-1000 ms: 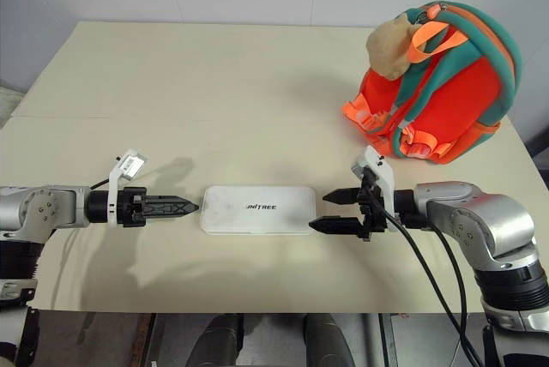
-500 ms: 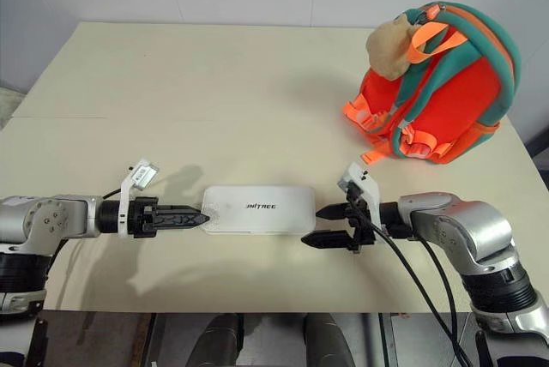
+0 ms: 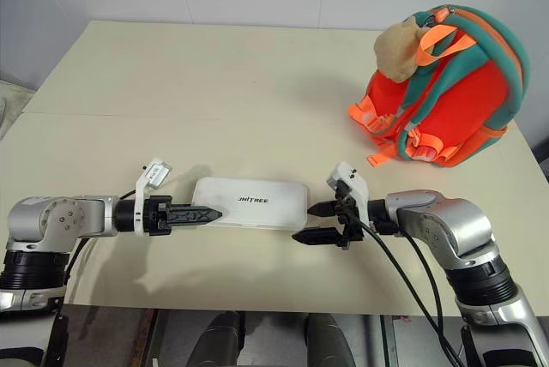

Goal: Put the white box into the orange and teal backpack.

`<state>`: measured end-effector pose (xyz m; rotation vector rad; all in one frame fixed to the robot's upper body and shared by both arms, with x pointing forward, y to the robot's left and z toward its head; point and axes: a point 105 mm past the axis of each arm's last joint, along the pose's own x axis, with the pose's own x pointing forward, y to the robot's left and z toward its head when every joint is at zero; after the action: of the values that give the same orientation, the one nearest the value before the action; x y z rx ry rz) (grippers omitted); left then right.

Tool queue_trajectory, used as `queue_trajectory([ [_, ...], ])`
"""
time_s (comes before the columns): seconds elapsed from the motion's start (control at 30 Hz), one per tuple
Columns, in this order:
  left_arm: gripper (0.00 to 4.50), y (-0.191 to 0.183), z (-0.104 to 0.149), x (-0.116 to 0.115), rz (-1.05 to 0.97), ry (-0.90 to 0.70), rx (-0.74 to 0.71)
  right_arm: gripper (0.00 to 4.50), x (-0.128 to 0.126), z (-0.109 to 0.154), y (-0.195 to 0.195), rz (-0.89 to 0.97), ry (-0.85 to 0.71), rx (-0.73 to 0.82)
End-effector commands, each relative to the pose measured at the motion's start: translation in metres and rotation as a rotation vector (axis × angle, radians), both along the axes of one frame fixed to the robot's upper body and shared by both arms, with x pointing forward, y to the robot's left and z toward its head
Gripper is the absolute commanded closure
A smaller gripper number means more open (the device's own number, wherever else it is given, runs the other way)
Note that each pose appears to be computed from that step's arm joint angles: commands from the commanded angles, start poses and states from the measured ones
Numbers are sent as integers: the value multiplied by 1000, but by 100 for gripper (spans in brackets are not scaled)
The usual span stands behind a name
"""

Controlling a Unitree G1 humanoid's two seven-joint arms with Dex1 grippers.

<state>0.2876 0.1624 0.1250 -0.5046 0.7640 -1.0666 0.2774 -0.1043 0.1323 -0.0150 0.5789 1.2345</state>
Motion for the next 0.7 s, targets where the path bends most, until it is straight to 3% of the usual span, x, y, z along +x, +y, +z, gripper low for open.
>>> queue_trajectory([
  [0.03,4,-7,-10,-4,-6,119,-50,0,-2,2,3,33,-36,7],
  [0.33,4,-2,5,-3,-19,206,-156,0,-3,-12,-10,31,-43,-45],
  [0.63,4,-8,12,-18,-116,271,-199,0,-4,-21,-18,42,-61,-67],
  [0.7,44,-8,12,-19,-118,276,-204,0,-3,-22,-19,40,-66,-64],
])
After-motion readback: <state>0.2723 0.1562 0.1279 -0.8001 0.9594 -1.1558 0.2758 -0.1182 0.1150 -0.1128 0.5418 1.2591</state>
